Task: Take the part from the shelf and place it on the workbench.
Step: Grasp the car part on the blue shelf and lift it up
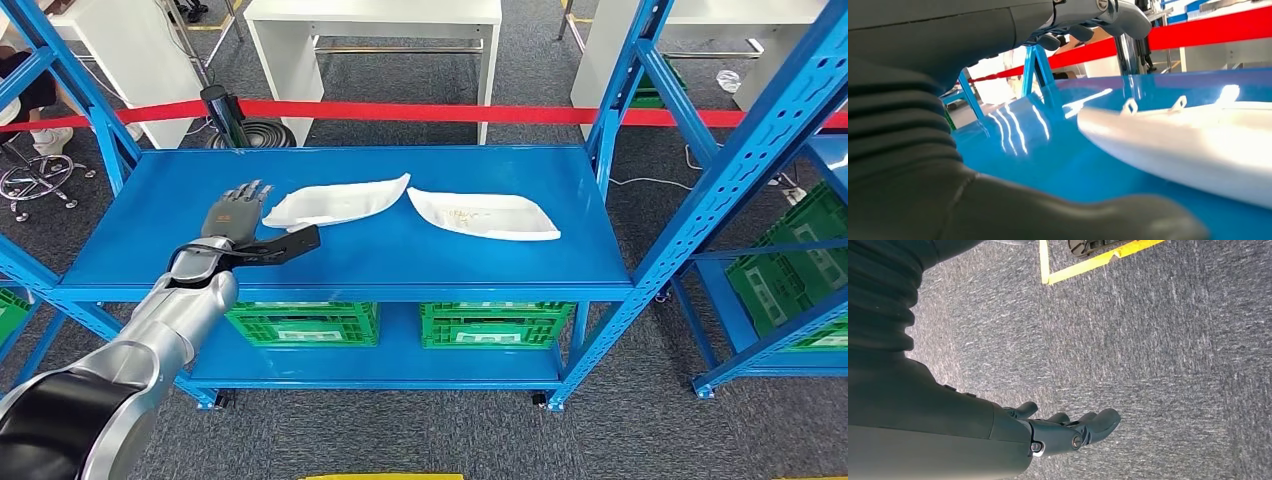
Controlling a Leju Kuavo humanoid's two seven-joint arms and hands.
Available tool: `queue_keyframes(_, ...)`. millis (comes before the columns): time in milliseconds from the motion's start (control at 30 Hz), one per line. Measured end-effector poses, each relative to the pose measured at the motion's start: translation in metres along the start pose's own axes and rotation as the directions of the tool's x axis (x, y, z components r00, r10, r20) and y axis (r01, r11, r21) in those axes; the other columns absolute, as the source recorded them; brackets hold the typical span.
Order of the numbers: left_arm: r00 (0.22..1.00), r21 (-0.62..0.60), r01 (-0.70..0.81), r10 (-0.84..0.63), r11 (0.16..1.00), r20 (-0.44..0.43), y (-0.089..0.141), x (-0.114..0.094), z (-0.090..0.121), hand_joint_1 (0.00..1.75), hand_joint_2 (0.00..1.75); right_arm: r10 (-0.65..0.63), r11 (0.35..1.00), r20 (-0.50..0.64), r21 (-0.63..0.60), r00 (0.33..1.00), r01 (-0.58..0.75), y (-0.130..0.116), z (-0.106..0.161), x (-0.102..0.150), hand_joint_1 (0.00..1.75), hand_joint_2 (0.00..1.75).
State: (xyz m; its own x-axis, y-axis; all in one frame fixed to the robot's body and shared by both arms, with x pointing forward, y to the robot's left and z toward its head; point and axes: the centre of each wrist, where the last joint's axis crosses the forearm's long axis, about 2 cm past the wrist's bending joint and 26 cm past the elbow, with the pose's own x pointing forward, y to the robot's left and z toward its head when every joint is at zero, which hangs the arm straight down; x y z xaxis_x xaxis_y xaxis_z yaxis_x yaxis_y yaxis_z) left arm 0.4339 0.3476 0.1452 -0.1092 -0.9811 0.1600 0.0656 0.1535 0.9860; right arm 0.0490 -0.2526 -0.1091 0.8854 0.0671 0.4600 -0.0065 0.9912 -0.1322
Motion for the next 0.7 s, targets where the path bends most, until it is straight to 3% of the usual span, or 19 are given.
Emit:
queue_keyframes(300, 1.000, 0.010, 0.001, -0.001, 1.000, 0.009, 0.003, -0.001, -0.001, 0.00, 0.00, 0.000, 1.000, 0.000, 0.000, 1.000, 0.000, 0.000, 0.000, 0.000, 0.00, 1.75)
queue_keyframes(533, 0.992, 0.074, -0.059, 0.050, 0.995, 0.119, 0.006, 0.001, -0.002, 0.00, 0.00, 0.001, 1.000, 0.002, 0.001, 1.000, -0.001, 0.000, 0.000, 0.000, 0.00, 1.75)
queue_keyframes(700, 0.981, 0.000, -0.097, 0.096, 0.995, 0.171, -0.001, 0.010, -0.002, 0.00, 0.00, 0.002, 1.000, 0.001, 0.002, 1.000, -0.002, 0.000, 0.000, 0.000, 0.00, 1.75)
